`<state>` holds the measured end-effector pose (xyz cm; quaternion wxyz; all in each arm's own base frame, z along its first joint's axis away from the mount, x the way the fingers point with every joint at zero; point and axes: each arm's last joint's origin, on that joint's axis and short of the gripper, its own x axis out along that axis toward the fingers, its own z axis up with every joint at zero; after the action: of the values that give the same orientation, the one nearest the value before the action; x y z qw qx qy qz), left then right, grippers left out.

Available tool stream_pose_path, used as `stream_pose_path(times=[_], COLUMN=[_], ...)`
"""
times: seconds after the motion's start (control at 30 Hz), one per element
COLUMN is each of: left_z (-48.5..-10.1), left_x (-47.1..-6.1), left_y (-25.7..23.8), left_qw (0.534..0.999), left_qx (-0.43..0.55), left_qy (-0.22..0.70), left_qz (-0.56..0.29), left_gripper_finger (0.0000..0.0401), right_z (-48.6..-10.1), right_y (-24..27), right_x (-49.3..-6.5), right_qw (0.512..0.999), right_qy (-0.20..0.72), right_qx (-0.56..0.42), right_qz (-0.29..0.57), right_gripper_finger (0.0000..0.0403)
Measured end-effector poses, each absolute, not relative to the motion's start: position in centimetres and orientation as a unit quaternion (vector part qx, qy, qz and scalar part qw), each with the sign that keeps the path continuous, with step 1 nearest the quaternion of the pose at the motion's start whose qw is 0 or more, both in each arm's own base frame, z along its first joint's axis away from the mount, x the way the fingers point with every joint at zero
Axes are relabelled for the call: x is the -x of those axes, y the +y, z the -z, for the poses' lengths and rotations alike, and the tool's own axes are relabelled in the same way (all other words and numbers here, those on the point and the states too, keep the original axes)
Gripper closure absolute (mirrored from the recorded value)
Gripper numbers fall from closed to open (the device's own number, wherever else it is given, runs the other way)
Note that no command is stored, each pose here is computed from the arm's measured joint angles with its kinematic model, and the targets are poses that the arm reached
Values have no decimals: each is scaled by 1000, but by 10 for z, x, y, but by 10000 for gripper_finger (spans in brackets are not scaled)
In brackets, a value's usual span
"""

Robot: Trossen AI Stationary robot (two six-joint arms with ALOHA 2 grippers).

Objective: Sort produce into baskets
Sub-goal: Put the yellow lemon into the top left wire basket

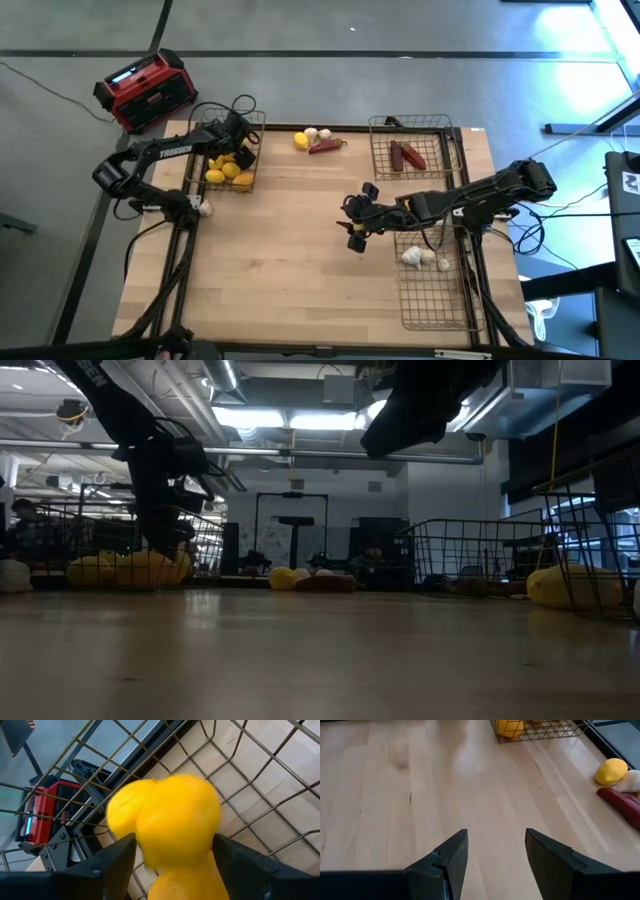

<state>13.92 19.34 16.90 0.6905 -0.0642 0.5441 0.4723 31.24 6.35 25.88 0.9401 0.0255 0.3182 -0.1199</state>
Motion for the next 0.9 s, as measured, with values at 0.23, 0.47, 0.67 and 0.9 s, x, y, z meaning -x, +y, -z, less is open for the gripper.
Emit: stream_pose_path(times=[0.23,0.47,0.67,0.9], left_z=[-169,-186,-216,-250], left_x=[-139,-138,-133,-129], left_y=[192,192,187,173], left_qw=[688,683,688,715], left_qx=[63,60,49,36], left_qy=[551,546,516,465], left_qz=[-468,-482,-508,-521], left_gripper_finger=[110,120,128,133], right_z=[-259,-259,-259,-259], right_y=[64,63,63,64], right_x=[-312,-312,-312,-312], right_qw=[940,940,940,940], right_qy=[318,319,319,319], right_qx=[-25,-25,-25,-25], right_qz=[120,120,120,120], right_gripper_finger=[210,210,210,210])
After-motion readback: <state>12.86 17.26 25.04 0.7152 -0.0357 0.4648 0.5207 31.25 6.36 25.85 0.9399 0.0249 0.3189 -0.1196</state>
